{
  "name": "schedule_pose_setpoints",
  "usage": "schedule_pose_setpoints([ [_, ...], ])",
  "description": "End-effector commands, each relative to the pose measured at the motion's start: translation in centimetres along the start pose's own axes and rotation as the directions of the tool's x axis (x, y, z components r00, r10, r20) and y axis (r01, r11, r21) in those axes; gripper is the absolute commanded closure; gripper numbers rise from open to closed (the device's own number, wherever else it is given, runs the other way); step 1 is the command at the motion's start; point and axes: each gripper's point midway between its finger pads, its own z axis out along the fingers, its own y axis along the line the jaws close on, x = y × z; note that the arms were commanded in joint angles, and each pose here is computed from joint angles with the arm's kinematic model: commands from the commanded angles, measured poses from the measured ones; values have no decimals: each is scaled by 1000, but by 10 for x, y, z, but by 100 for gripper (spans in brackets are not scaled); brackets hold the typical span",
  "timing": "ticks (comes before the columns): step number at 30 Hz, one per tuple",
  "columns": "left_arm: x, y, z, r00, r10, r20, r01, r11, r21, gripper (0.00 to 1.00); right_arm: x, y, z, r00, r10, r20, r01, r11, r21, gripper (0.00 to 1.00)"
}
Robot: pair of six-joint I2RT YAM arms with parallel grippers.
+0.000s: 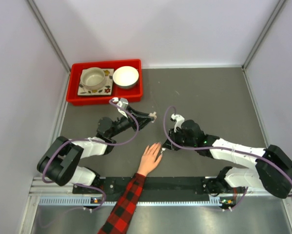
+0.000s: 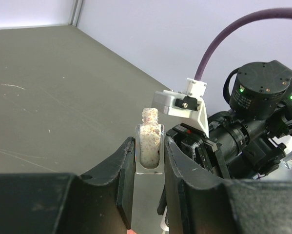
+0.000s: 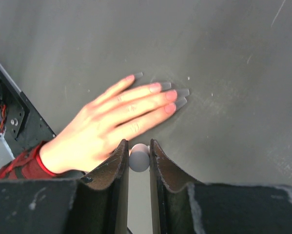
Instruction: Paint the nails
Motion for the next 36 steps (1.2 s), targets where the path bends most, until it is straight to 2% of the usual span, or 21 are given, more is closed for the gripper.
schedule_pose_setpoints([
  [1, -38, -27, 6, 986, 110, 124, -123, 987, 99, 100, 5, 13, -1, 1000, 11, 0, -11, 998, -64, 100],
  [36, -37, -26, 6, 987, 106, 120, -118, 988, 98, 100, 13, 7, 1, 1000, 16, -20, -17, 999, -47, 100],
])
